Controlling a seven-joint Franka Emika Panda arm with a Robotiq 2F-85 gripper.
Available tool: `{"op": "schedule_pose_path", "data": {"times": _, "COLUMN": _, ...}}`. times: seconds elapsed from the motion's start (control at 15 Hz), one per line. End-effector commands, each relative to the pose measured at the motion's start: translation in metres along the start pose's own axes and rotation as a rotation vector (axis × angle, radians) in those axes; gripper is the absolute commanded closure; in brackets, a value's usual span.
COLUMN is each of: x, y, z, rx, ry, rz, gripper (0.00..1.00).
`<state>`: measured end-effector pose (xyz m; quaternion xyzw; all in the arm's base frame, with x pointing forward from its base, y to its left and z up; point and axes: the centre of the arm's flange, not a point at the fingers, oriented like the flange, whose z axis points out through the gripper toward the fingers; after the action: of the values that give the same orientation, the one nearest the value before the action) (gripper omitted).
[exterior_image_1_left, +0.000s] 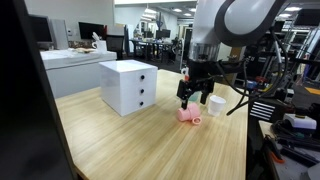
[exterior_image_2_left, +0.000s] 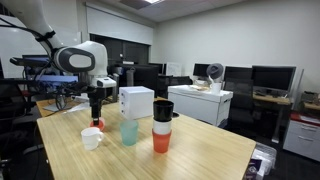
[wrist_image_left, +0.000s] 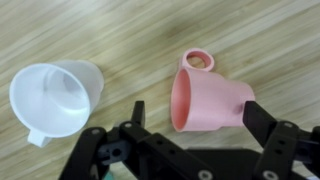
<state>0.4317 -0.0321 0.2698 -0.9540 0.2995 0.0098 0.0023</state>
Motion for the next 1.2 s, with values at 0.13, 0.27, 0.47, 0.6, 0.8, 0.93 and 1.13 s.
{"op": "schedule_pose_path", "data": {"times": 0.13, "x": -0.031, "y": -0.003, "z": 0.004, "rx": 0.024, "ry": 0.042, "rz": 0.005, "gripper": 0.41}}
{"op": "schedule_pose_path", "data": {"times": 0.27, "x": -0.037, "y": -0.008, "z": 0.002, "rx": 0.009, "ry": 0.078, "rz": -0.033, "gripper": 0.55}}
{"op": "schedule_pose_path", "data": {"times": 0.47, "x": -0.044, "y": -0.016, "z": -0.002, "rx": -0.052, "ry": 0.122, "rz": -0.119, "gripper": 0.74}}
{"op": "schedule_pose_path", "data": {"times": 0.6, "x": -0.048, "y": -0.020, "z": -0.006, "rx": -0.100, "ry": 0.135, "rz": -0.174, "gripper": 0.84}}
{"op": "schedule_pose_path", "data": {"times": 0.8, "x": -0.054, "y": -0.027, "z": -0.010, "rx": -0.215, "ry": 0.156, "rz": -0.277, "gripper": 0.94}}
{"op": "schedule_pose_path", "data": {"times": 0.93, "x": -0.060, "y": -0.032, "z": -0.010, "rx": -0.298, "ry": 0.156, "rz": -0.353, "gripper": 0.99}}
{"op": "schedule_pose_path", "data": {"times": 1.13, "x": -0.064, "y": -0.034, "z": -0.008, "rx": -0.356, "ry": 0.098, "rz": -0.438, "gripper": 0.95}}
